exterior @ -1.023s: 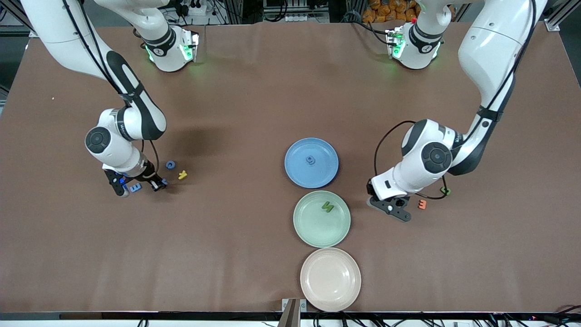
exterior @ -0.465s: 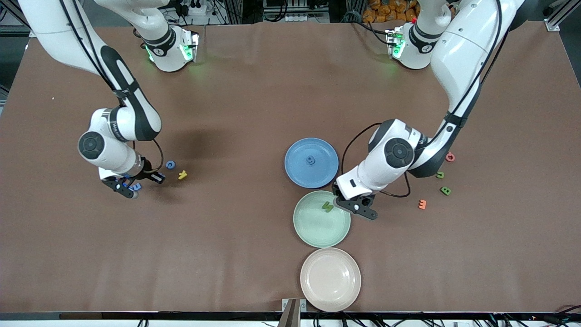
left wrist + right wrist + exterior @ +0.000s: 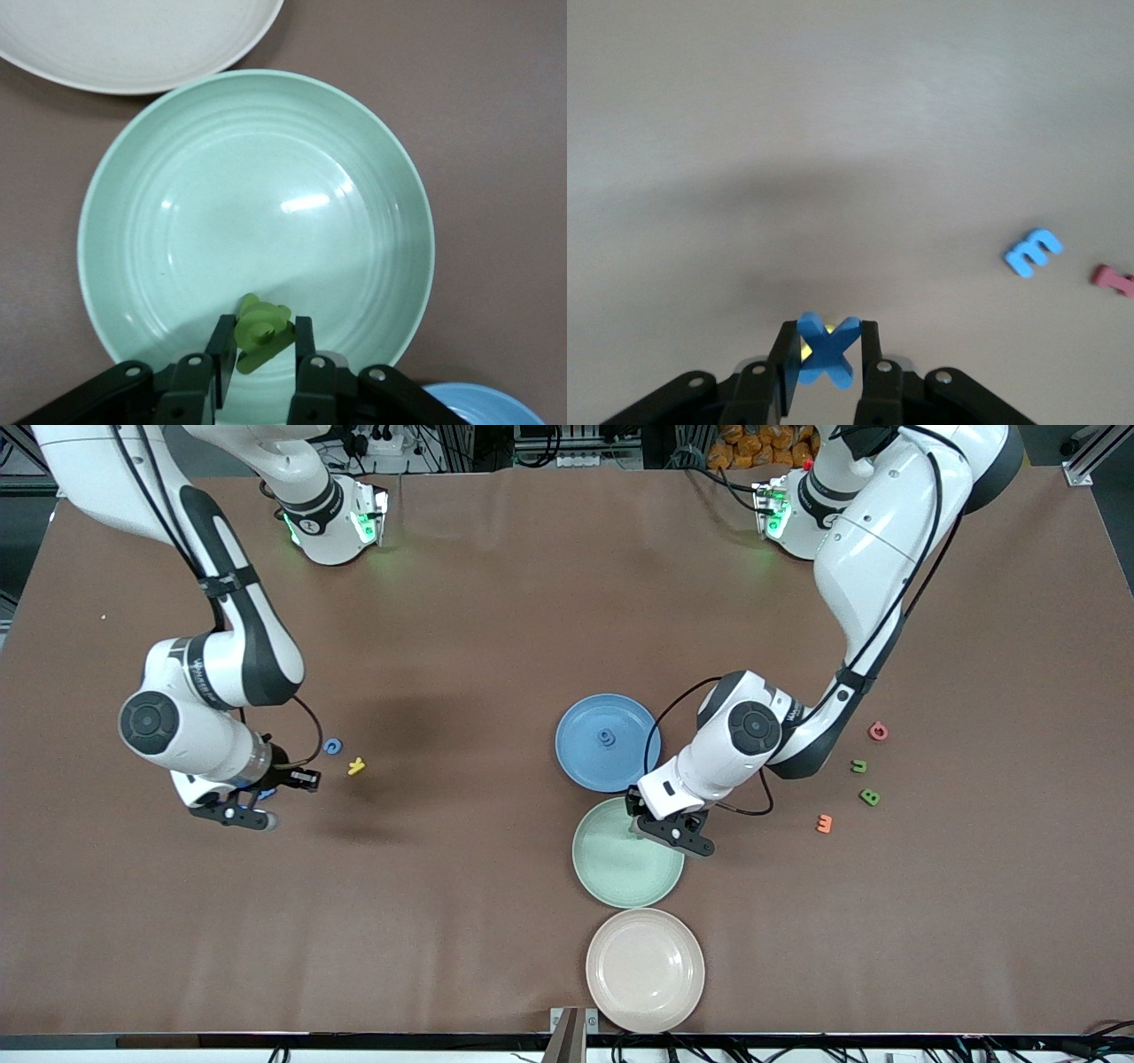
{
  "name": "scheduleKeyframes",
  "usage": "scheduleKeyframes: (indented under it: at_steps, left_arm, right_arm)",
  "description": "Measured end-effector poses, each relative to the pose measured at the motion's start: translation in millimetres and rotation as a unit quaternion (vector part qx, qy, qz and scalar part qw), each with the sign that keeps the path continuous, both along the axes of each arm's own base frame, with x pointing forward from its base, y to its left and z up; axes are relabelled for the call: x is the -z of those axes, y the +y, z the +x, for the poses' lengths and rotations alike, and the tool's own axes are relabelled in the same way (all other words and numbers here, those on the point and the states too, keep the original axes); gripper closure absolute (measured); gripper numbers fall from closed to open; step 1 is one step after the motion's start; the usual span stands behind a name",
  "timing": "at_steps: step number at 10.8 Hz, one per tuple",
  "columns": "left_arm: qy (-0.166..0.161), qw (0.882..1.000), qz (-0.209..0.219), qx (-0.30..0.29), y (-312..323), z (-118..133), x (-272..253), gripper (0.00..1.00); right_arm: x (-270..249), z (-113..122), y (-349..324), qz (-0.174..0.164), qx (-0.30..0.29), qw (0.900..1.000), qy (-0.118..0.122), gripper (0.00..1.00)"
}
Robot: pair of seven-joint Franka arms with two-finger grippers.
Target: Sort letters by color into matching plates
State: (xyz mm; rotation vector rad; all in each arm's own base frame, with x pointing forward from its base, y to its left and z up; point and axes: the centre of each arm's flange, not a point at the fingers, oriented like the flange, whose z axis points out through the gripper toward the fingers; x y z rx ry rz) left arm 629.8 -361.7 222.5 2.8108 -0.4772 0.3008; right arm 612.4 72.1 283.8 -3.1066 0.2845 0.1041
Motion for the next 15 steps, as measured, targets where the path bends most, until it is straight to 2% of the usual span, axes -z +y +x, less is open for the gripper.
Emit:
scheduleKeyframes:
  at_steps: [1,2,4,7,10,12,15]
  left_arm:
    - [0.000,1.000,0.000,-0.002,-3,-1,2,0.70]
    - [-0.002,1.000,-0.001,-0.002,-4,0,-1,0.64]
    - [-0.009,1.000,0.001,-0.010,5,9,-4,0.40]
    - [-0.015,1.000,0.008,-0.023,23,21,-10,0.02]
    - [0.006,0.999,0.052,-0.001,69,36,-36,0.00]
    - [0.020,0.996,0.084,0.032,130,50,-47,0.00]
    - [0.039,0.993,0.100,0.046,189,48,-33,0.00]
  right_arm:
    - [-9,1,26,0.005,-0.038,0.999,0.001,0.68]
    - [-22,2,60,0.009,-0.074,0.997,-0.003,0.68]
    - [-37,-4,132,0.015,-0.135,0.991,-0.015,0.68]
    - [-32,-22,230,0.022,-0.206,0.978,-0.023,0.68]
    - [-16,-36,304,0.031,-0.255,0.966,-0.026,0.68]
    - [-7,-47,346,0.038,-0.282,0.958,-0.028,0.68]
    - [10,-71,409,0.053,-0.320,0.945,-0.039,0.68]
